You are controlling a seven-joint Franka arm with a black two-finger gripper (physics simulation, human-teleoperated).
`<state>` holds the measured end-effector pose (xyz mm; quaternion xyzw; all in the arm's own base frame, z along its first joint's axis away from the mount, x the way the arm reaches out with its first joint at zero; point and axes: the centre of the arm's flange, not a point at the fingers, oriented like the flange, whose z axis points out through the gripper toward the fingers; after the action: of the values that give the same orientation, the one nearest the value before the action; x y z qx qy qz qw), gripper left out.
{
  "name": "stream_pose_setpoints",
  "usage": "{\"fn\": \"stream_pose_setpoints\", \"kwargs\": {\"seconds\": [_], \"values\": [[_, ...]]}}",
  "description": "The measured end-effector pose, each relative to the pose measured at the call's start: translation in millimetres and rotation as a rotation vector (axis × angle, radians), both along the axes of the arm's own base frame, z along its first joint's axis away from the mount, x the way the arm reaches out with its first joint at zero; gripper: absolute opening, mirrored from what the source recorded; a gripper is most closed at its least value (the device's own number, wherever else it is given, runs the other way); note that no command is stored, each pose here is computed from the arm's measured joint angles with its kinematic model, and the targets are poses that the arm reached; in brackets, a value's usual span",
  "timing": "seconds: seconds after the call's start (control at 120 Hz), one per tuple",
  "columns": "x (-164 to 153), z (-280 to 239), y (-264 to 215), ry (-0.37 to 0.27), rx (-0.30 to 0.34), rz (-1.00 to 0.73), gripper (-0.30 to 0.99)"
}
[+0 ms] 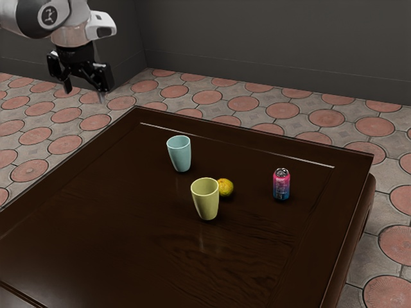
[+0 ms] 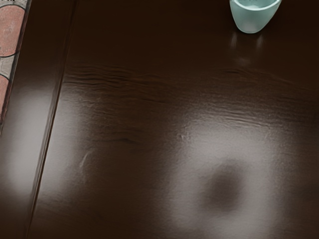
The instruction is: Place the left cup onto the right cup
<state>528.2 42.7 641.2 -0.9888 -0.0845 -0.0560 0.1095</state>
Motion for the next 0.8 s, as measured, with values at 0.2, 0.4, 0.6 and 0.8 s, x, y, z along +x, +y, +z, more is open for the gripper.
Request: {"fn": "stream_pose_setpoints", "kwargs": {"seconds": [0.2,0.4,0.6,0.8], "values": [[24,-20,-16,0.018,0.008,-0.024,0.69],[82,-123,-39,0.107,-0.062,-0.044,0.69],[126,-215,-51,0.131,-0.127,-0.037,0.69],[183,-238,-39,0.049,-0.14,-0.021,0.69]]}}
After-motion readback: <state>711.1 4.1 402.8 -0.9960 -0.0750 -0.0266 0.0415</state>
